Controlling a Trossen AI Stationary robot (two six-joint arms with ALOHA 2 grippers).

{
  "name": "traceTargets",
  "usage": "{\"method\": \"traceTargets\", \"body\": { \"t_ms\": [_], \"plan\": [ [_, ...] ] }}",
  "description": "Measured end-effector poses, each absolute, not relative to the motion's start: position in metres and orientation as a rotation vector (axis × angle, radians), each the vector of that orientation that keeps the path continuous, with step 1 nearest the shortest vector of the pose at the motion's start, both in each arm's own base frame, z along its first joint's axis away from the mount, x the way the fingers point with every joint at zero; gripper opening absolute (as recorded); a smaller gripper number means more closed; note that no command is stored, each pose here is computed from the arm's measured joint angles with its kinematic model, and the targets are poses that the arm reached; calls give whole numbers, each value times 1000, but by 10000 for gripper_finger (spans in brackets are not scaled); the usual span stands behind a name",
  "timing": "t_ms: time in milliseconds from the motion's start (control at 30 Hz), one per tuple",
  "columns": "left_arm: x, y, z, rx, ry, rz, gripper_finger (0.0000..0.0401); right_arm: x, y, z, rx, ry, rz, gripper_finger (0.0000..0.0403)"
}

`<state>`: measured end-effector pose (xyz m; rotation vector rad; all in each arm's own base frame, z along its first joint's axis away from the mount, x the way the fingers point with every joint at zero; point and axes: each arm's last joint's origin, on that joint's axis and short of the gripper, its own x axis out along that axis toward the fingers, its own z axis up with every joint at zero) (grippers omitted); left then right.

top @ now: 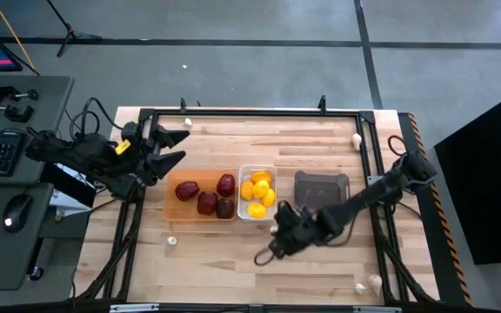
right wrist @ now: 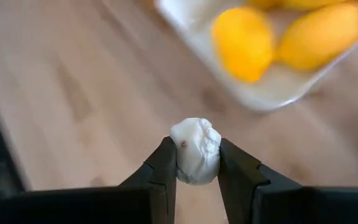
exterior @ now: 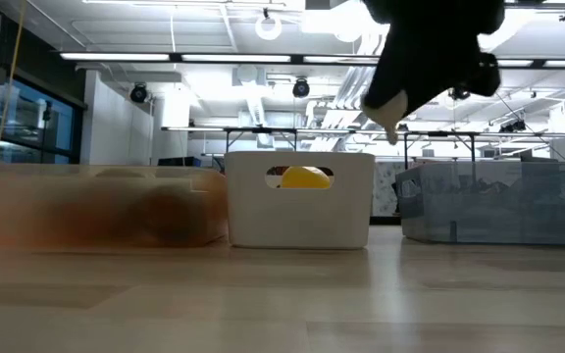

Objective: Sort produce into baskets
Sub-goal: Put the white garlic into the black bin

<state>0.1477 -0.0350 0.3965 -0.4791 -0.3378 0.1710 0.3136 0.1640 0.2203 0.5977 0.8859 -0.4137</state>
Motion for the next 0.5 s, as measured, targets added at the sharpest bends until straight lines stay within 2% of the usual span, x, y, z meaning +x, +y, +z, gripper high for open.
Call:
{"method": "traceTargets", "body": {
  "t_ms": [167,367,500],
  "plan": [
    [149,-35,396,-495,-337,169,397,298,132,235,504,973,-529,74],
    [149,-35,396,-496,-338,171,397,252,104,260,434,992,-843,74],
    [150,-36,395,-502,-335,179,397,225,91,260,460,1002,-939,74]
  ]
}}
